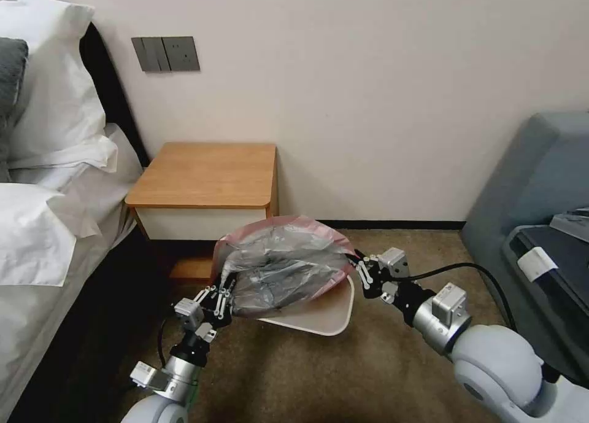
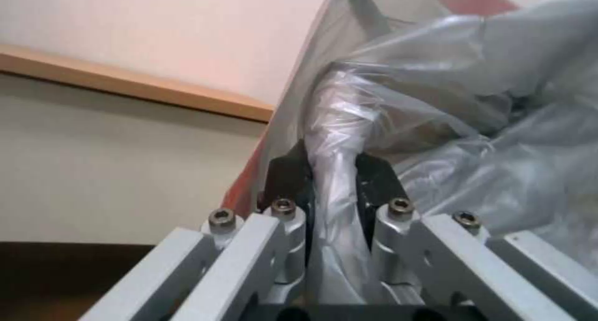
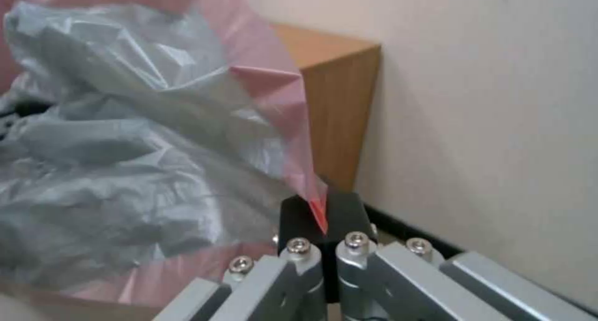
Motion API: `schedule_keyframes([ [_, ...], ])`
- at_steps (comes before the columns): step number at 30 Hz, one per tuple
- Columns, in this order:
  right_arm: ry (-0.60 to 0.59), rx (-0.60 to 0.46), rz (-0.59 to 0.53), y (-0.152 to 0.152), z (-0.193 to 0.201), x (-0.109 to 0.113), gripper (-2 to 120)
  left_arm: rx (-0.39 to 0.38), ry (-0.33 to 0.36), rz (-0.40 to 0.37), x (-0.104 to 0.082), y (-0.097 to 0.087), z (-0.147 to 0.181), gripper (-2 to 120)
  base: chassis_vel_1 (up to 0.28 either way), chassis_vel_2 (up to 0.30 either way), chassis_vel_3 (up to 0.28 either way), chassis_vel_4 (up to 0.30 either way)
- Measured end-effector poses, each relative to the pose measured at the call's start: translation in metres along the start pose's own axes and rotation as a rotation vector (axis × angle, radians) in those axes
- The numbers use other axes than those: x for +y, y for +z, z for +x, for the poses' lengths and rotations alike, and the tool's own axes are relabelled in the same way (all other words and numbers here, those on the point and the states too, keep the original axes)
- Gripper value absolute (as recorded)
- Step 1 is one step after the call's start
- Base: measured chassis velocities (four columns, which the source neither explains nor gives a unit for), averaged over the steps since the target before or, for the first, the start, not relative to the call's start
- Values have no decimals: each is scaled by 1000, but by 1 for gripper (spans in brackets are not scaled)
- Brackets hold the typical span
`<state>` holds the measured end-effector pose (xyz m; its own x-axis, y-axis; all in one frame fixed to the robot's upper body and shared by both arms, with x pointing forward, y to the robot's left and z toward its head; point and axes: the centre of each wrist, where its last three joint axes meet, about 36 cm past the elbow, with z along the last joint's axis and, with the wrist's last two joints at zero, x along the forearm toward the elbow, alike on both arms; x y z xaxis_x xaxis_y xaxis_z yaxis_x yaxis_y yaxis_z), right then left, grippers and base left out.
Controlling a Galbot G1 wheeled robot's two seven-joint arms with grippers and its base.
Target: Pick up the garbage bag from the table and place it over the trash can.
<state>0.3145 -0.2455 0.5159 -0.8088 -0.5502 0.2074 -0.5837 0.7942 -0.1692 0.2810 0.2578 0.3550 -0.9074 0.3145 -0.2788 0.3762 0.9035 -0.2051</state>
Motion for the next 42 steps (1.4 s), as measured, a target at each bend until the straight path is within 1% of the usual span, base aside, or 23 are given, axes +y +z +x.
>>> schedule_keyframes([
  [5,0,51,2,-5,8,1,0,-2,-17,24,0,-3,-2,8,0,0,0,0],
  [8,17,74,19,-5,10,-4,0,-4,-23,56,-3,-5,-4,8,0,0,0,0],
  [13,44,89,38,-3,11,-13,0,-4,-26,83,-4,-6,-4,8,0,0,0,0],
  [17,42,102,55,-2,12,-19,0,-4,-27,93,-4,-7,-4,8,0,0,0,0],
  [19,39,105,60,-1,13,-20,-2,-3,-27,94,-5,-7,-4,8,0,0,0,0],
  [21,25,96,87,2,17,-21,7,3,-37,97,-4,-8,-5,8,0,0,0,0],
  [22,25,96,87,2,17,-21,7,3,-37,97,-4,-8,-5,8,0,0,0,0],
  [25,6,47,154,3,23,-21,22,28,-75,84,-4,-10,-8,8,0,0,0,0],
  [26,6,47,154,3,23,-21,22,28,-75,84,-4,-10,-8,8,0,0,0,0],
  [27,0,30,174,2,25,-20,25,38,-91,73,-5,-11,-9,8,0,0,0,0],
  [29,-31,-4,221,-2,31,-20,37,72,-152,46,-6,-14,-11,8,0,0,0,0],
  [30,-31,-4,221,-2,31,-20,37,72,-152,46,-6,-14,-11,8,0,0,0,0],
  [32,-65,-39,246,-3,34,-16,48,103,-191,13,-8,-18,-13,8,0,0,0,0],
  [33,-65,-39,246,-3,34,-16,48,103,-191,13,-8,-18,-13,8,0,0,0,0],
  [34,-87,-67,254,-2,34,-14,52,123,-201,-10,-8,-20,-13,8,0,0,0,0],
  [36,-120,-143,283,2,31,-12,61,142,-191,-57,-9,-23,-14,8,0,0,0,0],
  [37,-120,-143,283,2,31,-12,61,142,-191,-57,-9,-23,-14,8,0,0,0,0],
  [38,-125,-171,296,4,28,-14,65,144,-184,-73,-9,-23,-14,8,0,0,0,0],
  [39,-127,-218,325,8,22,-17,72,147,-159,-116,-8,-24,-15,8,0,0,0,0],
  [40,-128,-240,345,11,16,-20,77,148,-140,-145,-9,-24,-16,8,0,0,0,0],
  [41,-122,-253,358,13,12,-21,80,149,-125,-163,-9,-24,-16,8,0,0,0,0],
  [42,-122,-253,358,13,12,-21,80,149,-125,-163,-9,-24,-16,8,0,0,0,0],
])
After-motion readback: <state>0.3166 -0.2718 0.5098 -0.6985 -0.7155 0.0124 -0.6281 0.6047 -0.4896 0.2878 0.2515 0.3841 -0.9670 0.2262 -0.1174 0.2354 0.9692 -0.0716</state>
